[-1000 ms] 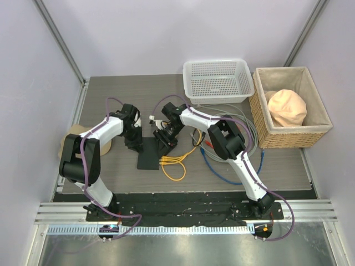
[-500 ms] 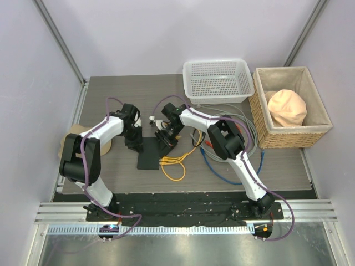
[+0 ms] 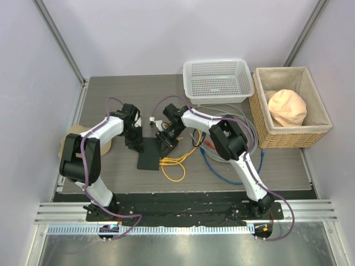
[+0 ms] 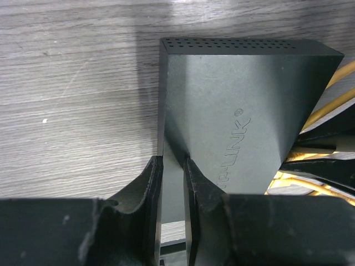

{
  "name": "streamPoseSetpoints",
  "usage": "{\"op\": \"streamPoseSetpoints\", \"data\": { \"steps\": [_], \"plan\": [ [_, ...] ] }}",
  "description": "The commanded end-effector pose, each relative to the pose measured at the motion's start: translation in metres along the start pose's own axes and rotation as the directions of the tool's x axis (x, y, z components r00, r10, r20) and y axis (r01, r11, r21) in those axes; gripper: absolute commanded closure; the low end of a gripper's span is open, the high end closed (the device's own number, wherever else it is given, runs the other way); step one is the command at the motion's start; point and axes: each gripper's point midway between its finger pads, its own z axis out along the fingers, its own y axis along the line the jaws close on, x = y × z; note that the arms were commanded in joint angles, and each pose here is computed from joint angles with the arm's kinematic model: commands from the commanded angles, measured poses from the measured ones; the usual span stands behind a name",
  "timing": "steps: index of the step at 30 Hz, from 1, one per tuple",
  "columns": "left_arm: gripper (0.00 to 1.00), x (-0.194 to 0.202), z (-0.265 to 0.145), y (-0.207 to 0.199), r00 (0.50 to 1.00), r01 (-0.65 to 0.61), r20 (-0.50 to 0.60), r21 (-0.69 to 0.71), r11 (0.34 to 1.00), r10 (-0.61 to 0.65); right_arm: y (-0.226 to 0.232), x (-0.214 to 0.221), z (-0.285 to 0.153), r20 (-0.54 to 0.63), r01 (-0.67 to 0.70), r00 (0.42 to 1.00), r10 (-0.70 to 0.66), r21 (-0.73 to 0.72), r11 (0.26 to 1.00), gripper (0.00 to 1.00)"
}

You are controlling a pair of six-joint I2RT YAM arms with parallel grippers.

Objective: Pull the plug from the switch port

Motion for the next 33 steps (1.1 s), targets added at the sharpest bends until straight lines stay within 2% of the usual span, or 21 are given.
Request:
{"op": "streamPoseSetpoints", "data": {
  "steps": [1,10,16,22,26,28,30,31,33],
  "plan": [
    [0.87,0.016,0.029,0.014,0.998,-0.02,-0.057,-0.055,0.998,0.017,-0.055,0.074,0.012,-0.216,-0.009,0.975,0.058,0.224,0.975,0.99],
    [0.87,0.015,0.026,0.013,0.999,-0.028,-0.044,-0.05,0.998,0.025,-0.066,0.09,-0.027,-0.216,0.014,0.975,0.051,0.288,0.958,0.99],
    [0.87,0.016,0.023,0.013,0.999,-0.03,-0.036,-0.047,0.998,0.028,-0.085,0.095,-0.089,-0.154,0.007,0.987,0.054,0.371,0.929,0.99],
    [0.87,0.015,0.021,0.011,0.999,-0.033,-0.022,-0.04,0.999,0.032,-0.125,0.107,-0.153,-0.11,-0.015,0.991,0.081,0.502,0.865,0.98],
    [0.87,0.015,0.02,0.011,0.999,-0.032,-0.019,-0.038,0.999,0.031,-0.156,0.102,-0.209,0.001,-0.1,0.992,0.126,0.614,0.783,0.99],
    [0.87,0.015,0.019,0.011,0.999,-0.032,-0.018,-0.037,0.999,0.032,-0.151,0.086,-0.231,0.061,-0.099,0.995,0.079,0.656,0.748,0.98],
    [0.87,0.015,0.019,0.011,0.999,-0.032,-0.019,-0.039,0.999,0.031,-0.133,0.07,-0.236,0.122,-0.094,0.992,0.02,0.64,0.762,0.91],
    [0.86,0.015,0.02,0.01,0.999,-0.031,-0.02,-0.036,0.999,0.03,-0.11,0.057,-0.237,0.167,-0.07,0.985,-0.039,0.598,0.799,0.82],
    [0.86,0.014,0.02,0.01,0.999,-0.031,-0.02,-0.035,0.999,0.03,-0.085,0.049,-0.222,0.159,-0.01,0.983,-0.094,0.554,0.832,0.73]
  ]
}}
